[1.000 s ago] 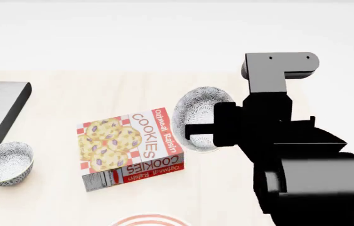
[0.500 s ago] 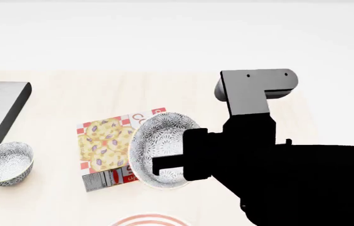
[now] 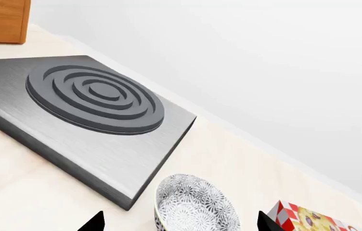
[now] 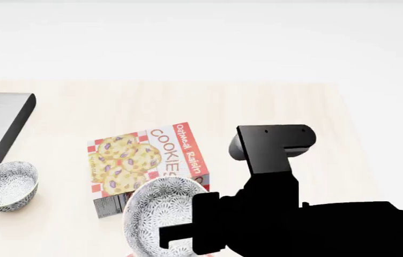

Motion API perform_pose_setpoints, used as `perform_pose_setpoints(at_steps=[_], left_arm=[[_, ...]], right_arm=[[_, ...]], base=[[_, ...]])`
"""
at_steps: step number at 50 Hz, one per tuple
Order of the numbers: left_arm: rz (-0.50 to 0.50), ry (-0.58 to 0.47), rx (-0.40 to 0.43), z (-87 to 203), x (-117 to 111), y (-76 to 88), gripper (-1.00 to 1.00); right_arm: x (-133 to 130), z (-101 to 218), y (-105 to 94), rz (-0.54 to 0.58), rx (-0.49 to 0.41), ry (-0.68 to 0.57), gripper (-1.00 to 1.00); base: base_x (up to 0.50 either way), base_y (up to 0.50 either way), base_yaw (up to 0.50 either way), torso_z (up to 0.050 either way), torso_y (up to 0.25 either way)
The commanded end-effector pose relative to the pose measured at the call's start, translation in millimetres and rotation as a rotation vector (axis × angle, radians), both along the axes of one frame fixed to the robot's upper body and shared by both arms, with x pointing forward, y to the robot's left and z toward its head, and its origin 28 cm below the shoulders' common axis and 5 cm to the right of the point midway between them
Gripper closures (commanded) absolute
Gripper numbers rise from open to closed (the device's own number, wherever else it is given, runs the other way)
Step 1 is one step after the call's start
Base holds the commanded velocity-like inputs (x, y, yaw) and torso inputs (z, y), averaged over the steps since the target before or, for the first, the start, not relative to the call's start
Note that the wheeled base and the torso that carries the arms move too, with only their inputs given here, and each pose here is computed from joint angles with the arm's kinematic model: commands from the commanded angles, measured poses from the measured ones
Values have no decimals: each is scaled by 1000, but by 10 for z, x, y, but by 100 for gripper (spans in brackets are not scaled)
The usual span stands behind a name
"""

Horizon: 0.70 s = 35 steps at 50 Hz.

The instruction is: Pick the akita bowl next to the plate and place it on the plate.

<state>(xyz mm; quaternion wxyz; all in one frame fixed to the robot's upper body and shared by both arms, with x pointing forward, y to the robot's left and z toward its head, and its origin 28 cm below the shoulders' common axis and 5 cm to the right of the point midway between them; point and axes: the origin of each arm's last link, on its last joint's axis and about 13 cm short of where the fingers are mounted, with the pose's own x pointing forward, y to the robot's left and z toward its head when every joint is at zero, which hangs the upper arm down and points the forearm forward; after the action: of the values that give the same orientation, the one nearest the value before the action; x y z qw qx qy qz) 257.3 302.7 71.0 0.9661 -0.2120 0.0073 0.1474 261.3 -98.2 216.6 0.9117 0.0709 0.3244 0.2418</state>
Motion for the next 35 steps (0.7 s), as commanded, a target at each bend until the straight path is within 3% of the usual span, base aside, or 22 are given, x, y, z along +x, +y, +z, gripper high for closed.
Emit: perform_pose_setpoints(at_steps=[1,35], left_arm=[[1,0,-1,4,-2,-3,-100],[5,2,-3,8,3,1,-100]], right_arm=[[-22,-133,8,27,35,40,100],[-18,-543,62,60,49,115,100]], base=[[0,0,0,0,0],[0,0,0,0,0]])
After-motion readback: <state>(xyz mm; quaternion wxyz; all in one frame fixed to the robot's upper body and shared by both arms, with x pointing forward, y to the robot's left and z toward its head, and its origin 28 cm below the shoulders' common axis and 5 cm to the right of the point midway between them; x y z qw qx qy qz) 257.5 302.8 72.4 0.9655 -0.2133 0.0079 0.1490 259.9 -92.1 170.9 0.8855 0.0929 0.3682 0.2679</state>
